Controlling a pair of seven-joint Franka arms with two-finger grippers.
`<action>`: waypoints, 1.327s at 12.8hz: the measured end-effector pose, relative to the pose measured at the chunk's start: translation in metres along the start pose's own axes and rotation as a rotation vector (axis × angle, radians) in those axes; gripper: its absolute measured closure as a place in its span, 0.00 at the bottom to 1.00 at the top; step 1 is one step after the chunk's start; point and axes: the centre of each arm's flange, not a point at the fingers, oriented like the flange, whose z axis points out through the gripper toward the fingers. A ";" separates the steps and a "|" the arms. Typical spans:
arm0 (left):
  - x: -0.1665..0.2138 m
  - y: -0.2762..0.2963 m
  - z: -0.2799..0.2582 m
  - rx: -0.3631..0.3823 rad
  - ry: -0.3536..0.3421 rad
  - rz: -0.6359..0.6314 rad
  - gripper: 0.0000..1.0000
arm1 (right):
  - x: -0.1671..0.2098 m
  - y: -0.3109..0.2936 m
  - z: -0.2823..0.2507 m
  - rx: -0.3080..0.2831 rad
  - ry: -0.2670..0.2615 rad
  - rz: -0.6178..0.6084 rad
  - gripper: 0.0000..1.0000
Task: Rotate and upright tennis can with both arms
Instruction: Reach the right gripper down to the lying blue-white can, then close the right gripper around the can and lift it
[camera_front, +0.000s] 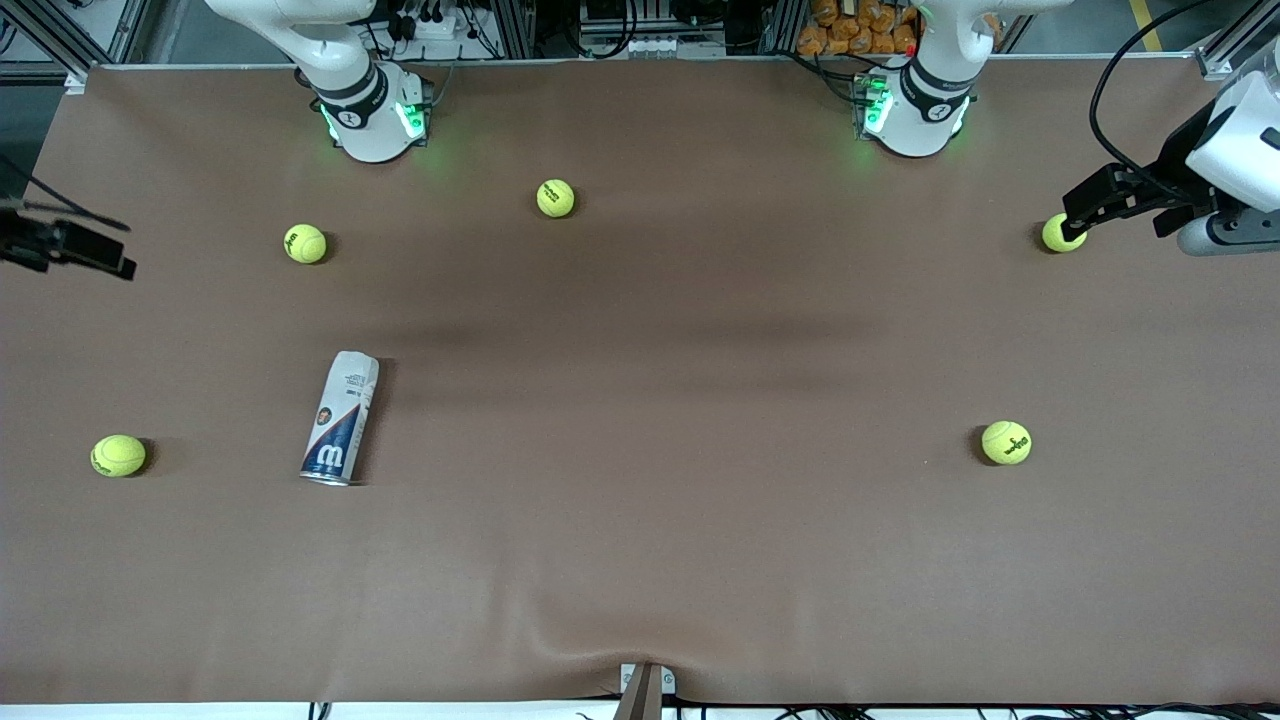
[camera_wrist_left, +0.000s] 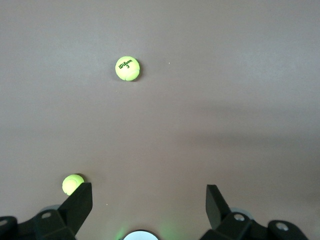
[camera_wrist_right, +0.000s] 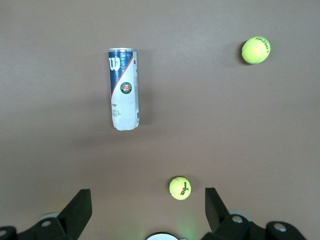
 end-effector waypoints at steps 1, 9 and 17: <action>0.001 0.000 0.001 0.000 -0.002 0.000 0.00 | 0.013 -0.004 0.018 -0.002 -0.025 -0.006 0.00; 0.005 0.000 0.008 0.001 -0.015 0.000 0.00 | 0.079 -0.055 0.161 -0.024 -0.043 -0.080 0.00; 0.008 -0.001 0.011 0.001 -0.022 -0.003 0.00 | 0.086 -0.056 0.313 -0.027 -0.013 -0.083 0.00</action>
